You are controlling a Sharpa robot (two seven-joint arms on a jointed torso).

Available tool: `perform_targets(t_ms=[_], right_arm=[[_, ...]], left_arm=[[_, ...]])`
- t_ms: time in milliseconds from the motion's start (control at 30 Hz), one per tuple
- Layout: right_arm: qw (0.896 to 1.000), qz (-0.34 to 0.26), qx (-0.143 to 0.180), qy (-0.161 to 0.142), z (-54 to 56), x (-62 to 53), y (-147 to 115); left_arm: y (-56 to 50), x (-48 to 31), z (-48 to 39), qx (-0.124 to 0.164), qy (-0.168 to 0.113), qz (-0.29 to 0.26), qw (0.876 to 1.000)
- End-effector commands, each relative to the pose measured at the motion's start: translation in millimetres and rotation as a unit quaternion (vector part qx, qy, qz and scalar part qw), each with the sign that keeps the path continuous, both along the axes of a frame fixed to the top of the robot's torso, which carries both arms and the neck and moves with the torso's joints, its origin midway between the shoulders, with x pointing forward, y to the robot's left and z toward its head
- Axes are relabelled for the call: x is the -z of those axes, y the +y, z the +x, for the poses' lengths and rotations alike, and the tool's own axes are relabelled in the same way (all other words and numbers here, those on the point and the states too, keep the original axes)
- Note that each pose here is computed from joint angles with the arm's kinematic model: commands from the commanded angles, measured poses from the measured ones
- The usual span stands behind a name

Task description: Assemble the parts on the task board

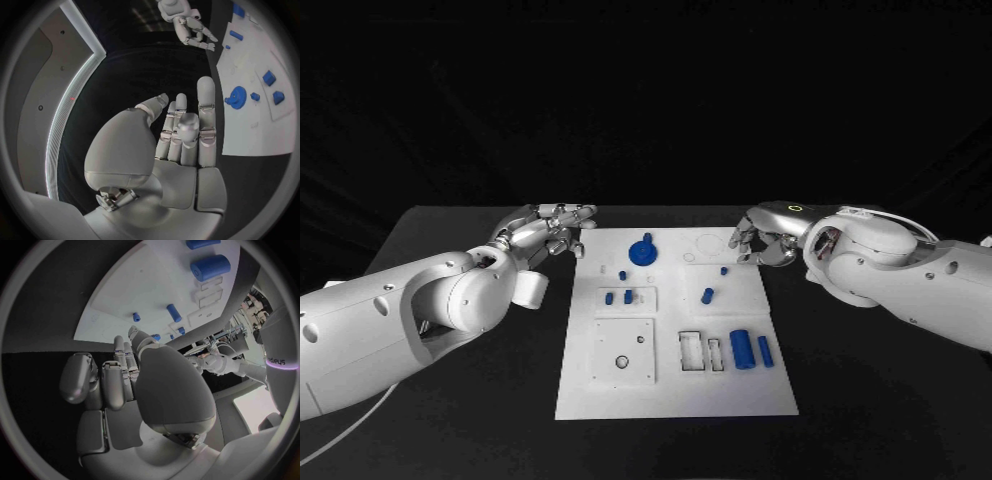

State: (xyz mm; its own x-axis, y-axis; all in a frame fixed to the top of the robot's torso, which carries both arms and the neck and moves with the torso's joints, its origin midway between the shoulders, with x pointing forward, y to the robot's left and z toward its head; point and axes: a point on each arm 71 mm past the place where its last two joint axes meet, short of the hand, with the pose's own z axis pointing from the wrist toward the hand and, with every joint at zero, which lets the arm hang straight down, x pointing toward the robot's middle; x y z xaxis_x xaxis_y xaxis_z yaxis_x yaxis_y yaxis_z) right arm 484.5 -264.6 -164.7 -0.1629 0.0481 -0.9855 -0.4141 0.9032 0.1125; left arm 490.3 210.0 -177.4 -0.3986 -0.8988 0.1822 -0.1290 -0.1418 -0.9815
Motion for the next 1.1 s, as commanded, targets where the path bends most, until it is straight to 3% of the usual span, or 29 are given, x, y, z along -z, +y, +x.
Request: perform_targets(t_ms=[33,400,1100], right_arm=[[0.997,-0.074,-0.007,-0.019,-1.9,4.5,4],[0.996,-0.084,-0.027,-0.008,-6.6,18.4,19],[0.995,-0.086,-0.042,0.013,-3.8,36.0,35]], left_arm=[[-1.2,-2.5,-3.2,-0.017,0.029,-0.092,0.995],[-4.8,-4.5,-11.1,-0.010,0.030,-0.102,0.994],[-5.3,-4.3,-13.9,-0.004,0.036,-0.099,0.994]])
